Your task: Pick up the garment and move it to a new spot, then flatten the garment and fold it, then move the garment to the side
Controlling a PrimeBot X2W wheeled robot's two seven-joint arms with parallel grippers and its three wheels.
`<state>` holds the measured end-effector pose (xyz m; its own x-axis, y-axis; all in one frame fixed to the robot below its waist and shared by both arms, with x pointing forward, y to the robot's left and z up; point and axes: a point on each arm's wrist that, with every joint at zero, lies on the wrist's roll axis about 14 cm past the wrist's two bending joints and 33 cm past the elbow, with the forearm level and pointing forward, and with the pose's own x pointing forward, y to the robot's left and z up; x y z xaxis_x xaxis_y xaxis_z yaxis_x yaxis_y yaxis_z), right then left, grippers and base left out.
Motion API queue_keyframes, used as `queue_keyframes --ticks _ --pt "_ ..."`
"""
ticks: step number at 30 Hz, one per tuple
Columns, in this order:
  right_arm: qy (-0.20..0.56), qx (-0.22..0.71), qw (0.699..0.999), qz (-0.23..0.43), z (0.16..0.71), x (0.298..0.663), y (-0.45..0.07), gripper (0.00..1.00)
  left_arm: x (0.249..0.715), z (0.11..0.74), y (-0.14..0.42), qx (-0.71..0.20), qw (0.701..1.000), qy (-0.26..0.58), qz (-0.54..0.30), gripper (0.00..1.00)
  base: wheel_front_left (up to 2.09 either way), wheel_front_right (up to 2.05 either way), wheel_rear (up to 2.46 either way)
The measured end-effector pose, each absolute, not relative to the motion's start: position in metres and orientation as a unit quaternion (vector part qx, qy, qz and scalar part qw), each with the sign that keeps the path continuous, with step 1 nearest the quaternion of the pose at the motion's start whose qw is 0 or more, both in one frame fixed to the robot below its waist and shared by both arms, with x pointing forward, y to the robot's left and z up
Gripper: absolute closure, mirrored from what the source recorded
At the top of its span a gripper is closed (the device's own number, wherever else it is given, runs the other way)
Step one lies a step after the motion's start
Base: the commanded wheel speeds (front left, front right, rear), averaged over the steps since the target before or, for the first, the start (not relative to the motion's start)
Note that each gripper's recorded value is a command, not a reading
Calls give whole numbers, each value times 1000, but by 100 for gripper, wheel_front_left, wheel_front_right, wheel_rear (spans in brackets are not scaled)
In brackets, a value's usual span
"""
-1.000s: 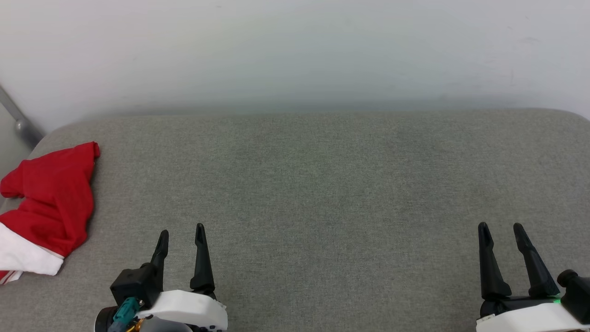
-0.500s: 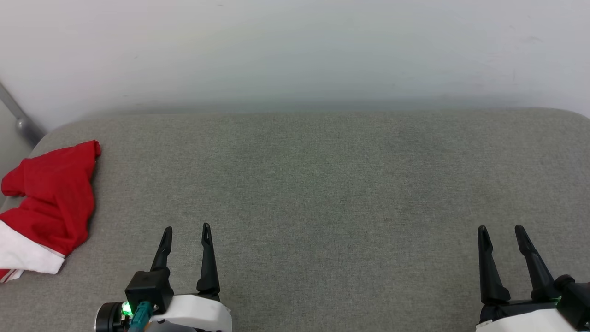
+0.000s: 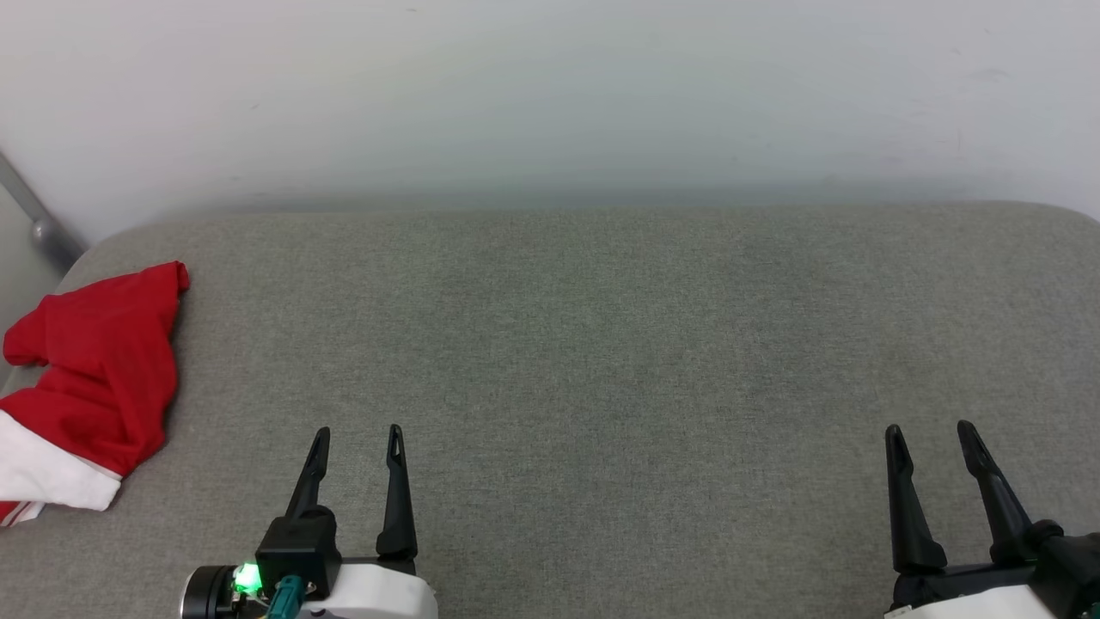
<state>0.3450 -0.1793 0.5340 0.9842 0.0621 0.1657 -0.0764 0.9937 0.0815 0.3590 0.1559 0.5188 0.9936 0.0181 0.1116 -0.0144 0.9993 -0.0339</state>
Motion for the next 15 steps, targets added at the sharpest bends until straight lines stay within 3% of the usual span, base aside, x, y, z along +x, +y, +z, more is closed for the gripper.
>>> queue_keyframes --ticks 15 --pt "-85 36 995 36 534 342 -179 0 357 519 157 -6 998 -60 9 0 0 0 0"
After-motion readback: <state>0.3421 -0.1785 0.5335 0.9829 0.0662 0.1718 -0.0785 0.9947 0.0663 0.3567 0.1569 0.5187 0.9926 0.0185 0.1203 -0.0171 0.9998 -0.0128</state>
